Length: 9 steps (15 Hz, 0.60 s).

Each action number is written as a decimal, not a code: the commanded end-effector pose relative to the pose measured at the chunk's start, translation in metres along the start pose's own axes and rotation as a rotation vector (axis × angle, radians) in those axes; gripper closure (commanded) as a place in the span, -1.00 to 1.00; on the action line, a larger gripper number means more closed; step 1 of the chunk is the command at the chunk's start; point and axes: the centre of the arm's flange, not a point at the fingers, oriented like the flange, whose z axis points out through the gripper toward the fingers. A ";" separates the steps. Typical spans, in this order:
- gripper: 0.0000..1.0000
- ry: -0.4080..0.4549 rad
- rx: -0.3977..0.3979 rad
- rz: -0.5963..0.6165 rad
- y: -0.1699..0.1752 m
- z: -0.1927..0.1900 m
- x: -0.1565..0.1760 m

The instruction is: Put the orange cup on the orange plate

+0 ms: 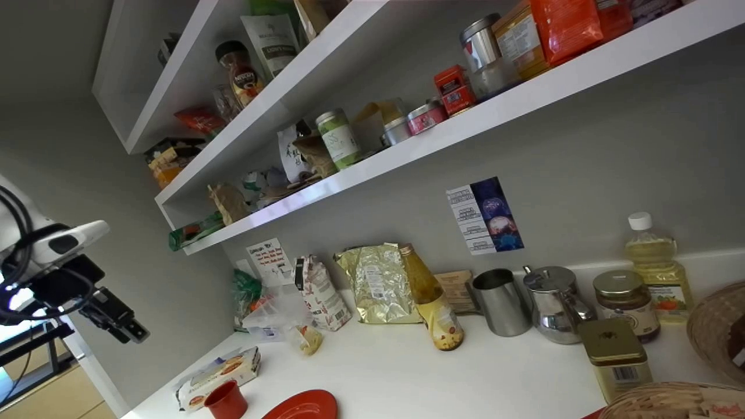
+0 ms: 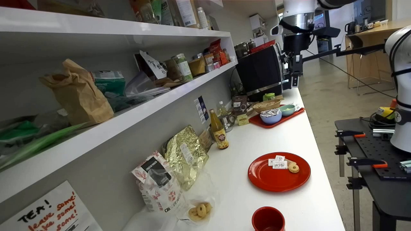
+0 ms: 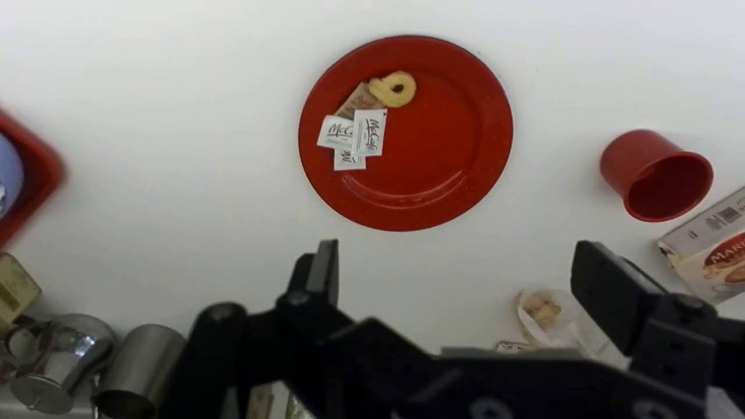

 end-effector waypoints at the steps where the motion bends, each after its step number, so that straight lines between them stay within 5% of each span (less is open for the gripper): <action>1: -1.00 0.007 0.031 -0.039 -0.051 0.013 0.050; 6: -1.00 0.026 0.130 -0.003 -0.119 0.033 0.090; 9: -1.00 0.031 0.126 0.050 -0.150 0.052 0.112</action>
